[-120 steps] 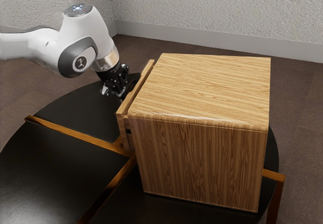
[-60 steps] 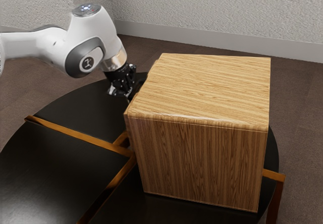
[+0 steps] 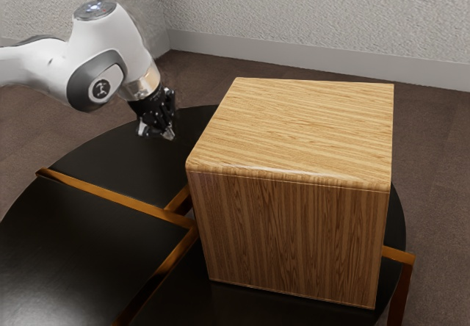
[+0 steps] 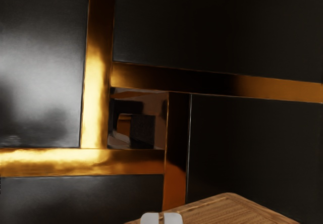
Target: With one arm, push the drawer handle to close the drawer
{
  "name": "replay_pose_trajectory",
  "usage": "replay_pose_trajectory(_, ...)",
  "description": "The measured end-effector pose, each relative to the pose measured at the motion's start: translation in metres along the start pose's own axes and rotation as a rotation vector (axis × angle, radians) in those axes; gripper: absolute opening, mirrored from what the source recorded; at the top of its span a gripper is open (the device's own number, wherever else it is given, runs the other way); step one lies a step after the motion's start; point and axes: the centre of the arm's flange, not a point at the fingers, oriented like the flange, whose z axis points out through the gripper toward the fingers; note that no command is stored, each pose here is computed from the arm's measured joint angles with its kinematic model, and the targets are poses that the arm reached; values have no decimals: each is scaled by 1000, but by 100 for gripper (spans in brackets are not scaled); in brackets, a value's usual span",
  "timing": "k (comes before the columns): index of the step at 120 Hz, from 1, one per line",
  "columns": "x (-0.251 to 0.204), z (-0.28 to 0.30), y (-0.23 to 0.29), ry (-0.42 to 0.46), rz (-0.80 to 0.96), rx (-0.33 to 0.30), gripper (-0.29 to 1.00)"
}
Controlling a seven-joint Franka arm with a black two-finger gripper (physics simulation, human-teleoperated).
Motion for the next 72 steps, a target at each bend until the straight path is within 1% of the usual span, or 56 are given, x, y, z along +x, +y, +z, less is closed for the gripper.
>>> replay_pose_trajectory(8, 44, -19, -9, 16, -78, -16, -8)
replay_pose_trajectory(16, 99, -65, -20, 46, -176, -34, 7)
replay_pose_trajectory(22, 154, -113, -22, 73, -288, -46, 19)
replay_pose_trajectory(27, 178, -158, -19, 94, -339, -55, 28)
replay_pose_trajectory(32, 180, -180, -15, 95, -351, -36, 35)
replay_pose_trajectory(38, 176, -189, -15, 102, -347, 8, 43)
replay_pose_trajectory(49, 184, -185, -6, 105, -353, 111, 52)
replay_pose_trajectory(57, 183, -171, -10, 103, -346, 184, 57)
replay_pose_trajectory(64, 186, -166, -18, 103, -350, 215, 60)
replay_pose_trajectory(68, 178, -160, -23, 100, -335, 238, 62)
replay_pose_trajectory(72, 171, -162, -27, 96, -319, 243, 63)
